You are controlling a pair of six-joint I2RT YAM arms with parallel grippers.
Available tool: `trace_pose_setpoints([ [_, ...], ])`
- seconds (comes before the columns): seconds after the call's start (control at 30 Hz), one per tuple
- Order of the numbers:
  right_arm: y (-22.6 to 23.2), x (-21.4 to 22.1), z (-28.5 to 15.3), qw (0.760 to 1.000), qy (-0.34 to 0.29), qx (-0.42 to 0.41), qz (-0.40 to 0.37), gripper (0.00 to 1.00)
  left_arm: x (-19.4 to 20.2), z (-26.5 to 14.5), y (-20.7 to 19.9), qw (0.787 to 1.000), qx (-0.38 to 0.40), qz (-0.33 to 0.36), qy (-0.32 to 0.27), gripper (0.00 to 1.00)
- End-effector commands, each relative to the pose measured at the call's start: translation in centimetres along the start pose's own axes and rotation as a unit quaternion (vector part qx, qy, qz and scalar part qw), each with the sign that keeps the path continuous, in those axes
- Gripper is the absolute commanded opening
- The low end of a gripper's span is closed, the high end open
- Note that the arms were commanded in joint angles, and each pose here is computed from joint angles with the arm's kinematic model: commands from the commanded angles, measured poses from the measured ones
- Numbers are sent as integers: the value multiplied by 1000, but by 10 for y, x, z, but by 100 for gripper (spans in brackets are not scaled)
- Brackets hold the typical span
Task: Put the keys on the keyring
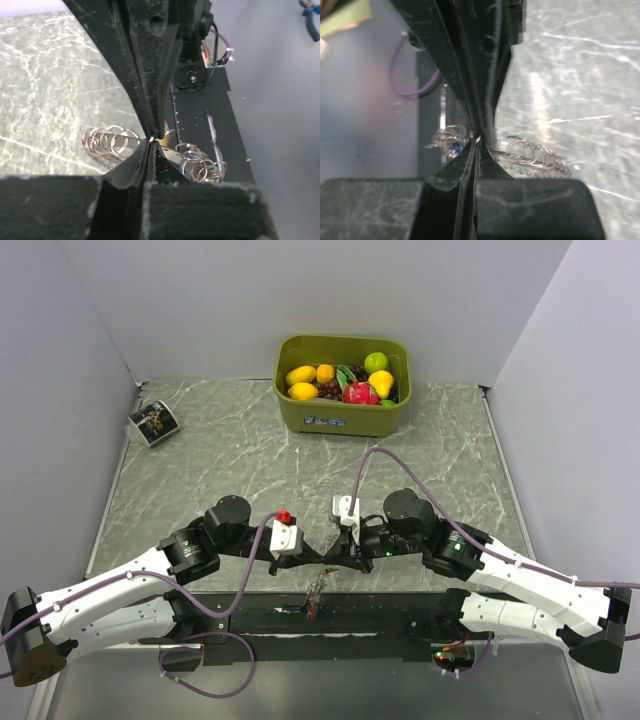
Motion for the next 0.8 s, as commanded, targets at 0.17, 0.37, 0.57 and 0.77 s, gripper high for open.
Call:
trace_pose_setpoints([
  [0.17,5,-35,-16,996,-83,16,-33,0,-12,3,-2,999,16,24,-19,1],
  [0.37,6,-37,-20,994,-100,27,-35,23,-18,0,-2,998,-1,35,-53,1],
  [0.57,6,-33,-23,993,-105,33,-31,34,-26,-7,-6,992,-28,39,-116,1],
  [0.77,9,-26,-23,994,-100,21,-30,33,-29,-14,-10,981,-48,46,-181,1],
])
Point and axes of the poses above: each gripper's point midway between its finger pads, its own z axis out along the fingers, its own y axis along the line the jaws close on, x = y × z, the point moved 8 cm from there along -z, back along the fingers
